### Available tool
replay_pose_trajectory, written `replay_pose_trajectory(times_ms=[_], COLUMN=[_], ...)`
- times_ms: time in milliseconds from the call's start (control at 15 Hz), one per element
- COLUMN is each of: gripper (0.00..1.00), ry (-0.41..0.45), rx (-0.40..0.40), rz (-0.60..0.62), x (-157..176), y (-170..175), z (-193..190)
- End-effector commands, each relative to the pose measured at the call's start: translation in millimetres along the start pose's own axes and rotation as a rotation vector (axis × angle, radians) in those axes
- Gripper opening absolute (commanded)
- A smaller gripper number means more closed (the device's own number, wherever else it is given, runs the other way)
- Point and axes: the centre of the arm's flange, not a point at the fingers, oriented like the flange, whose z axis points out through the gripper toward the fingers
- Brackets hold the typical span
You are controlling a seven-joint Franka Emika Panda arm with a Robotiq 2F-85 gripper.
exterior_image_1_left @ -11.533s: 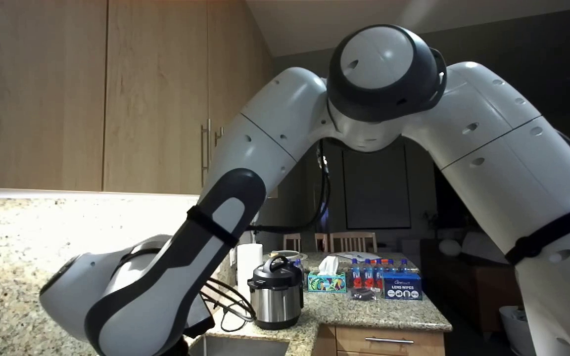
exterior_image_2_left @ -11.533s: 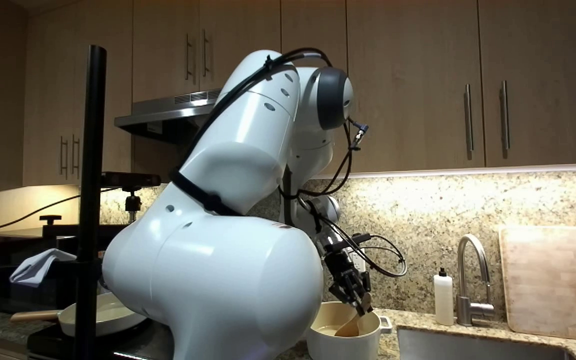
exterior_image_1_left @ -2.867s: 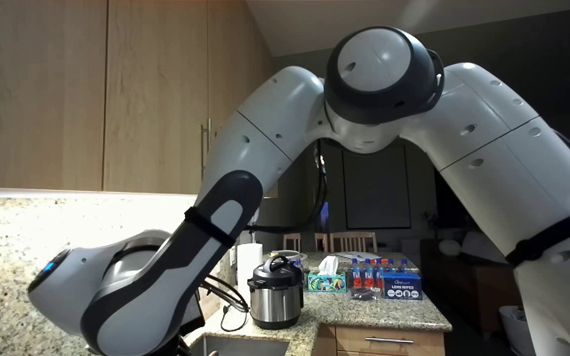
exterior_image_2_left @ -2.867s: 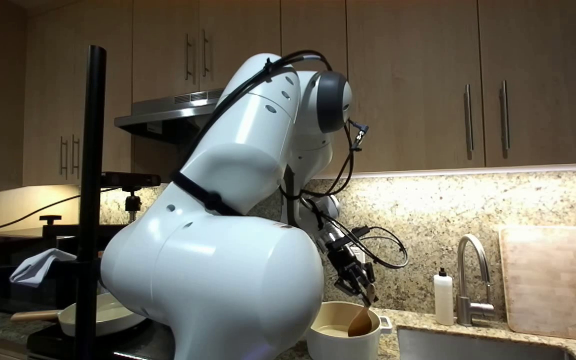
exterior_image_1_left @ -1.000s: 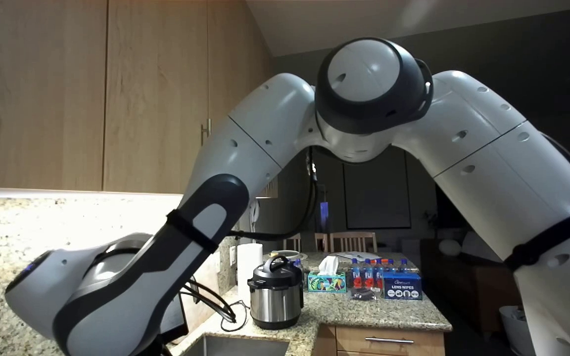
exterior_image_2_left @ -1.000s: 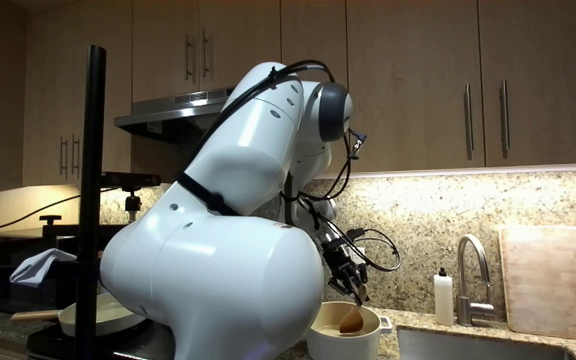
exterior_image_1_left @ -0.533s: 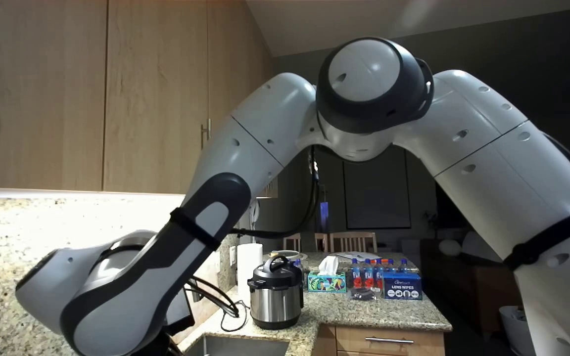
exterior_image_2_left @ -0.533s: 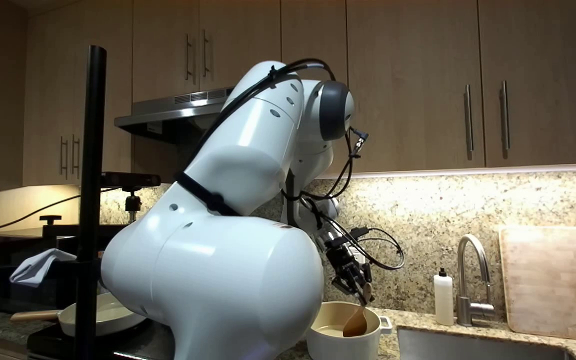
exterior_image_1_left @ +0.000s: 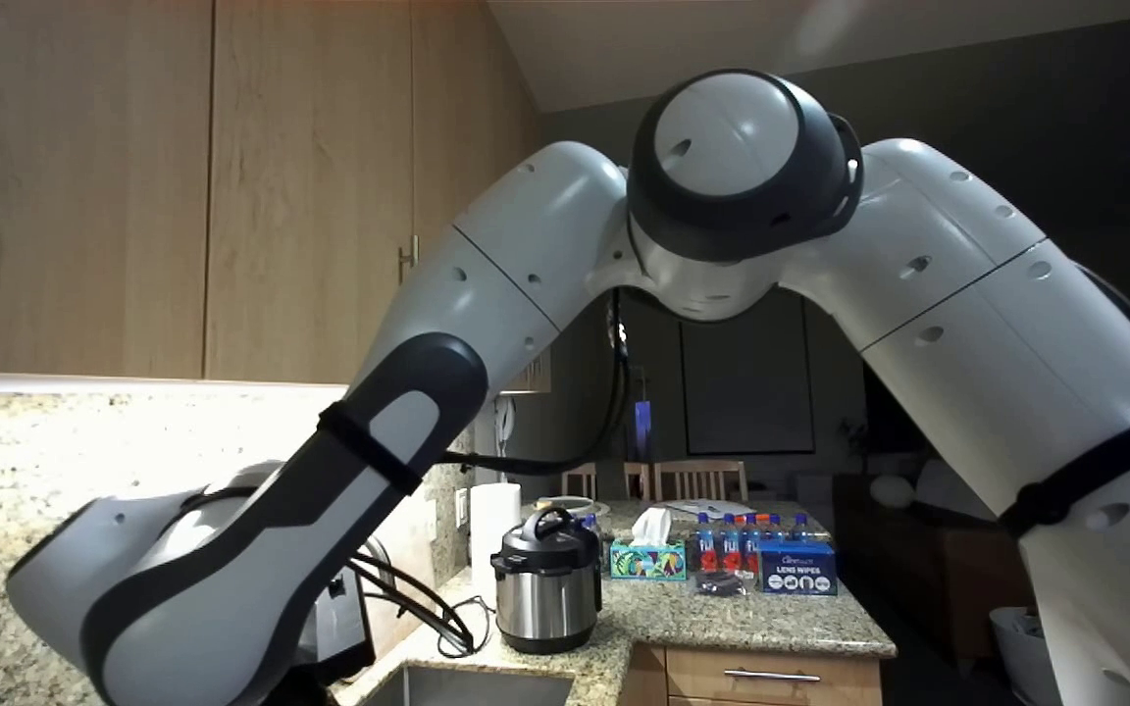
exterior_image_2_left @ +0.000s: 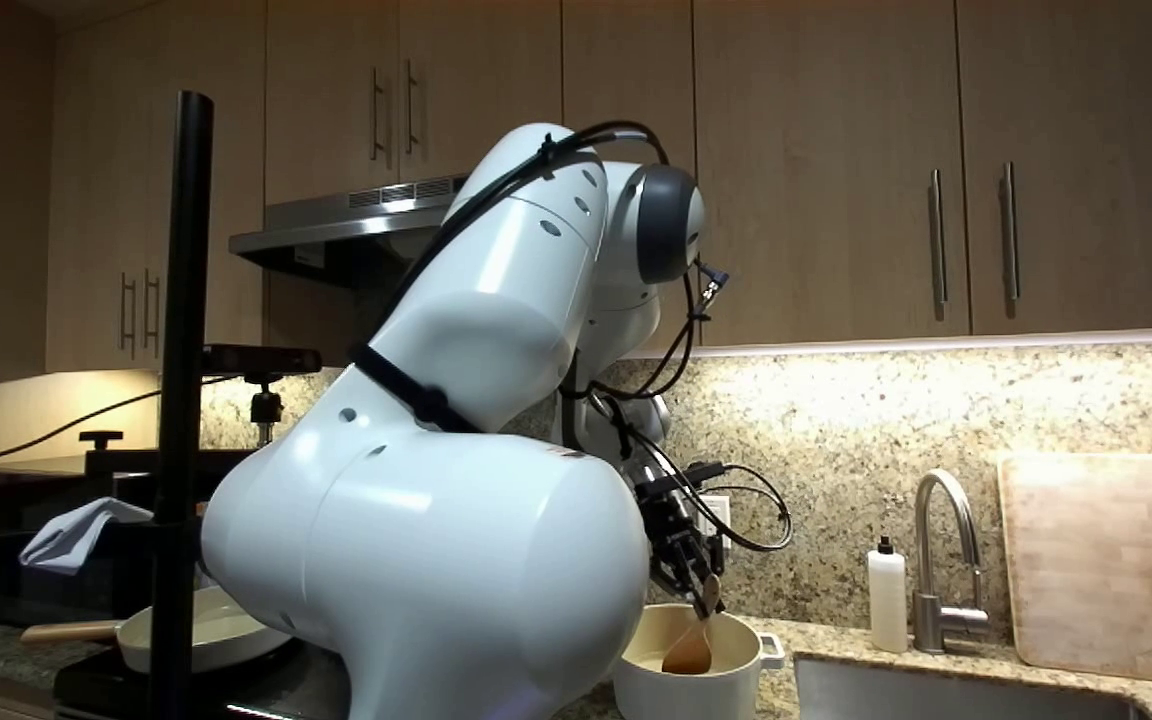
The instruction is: Pick up the cooking stick and stir in the pot
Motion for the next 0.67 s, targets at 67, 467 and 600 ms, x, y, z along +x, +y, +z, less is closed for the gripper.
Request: replay_pose_trajectory(times_ms=[67, 467, 600], gripper=[0.09, 0.09, 0.09], ry=[-0.006, 0.002, -0.009], rx=[0.056, 0.028, 0.018], rz=[0.025, 0.022, 0.020], x=[14.5, 8.3, -1.4], y=[2.0, 15.0, 19.2], z=[5.8, 12.8, 16.7])
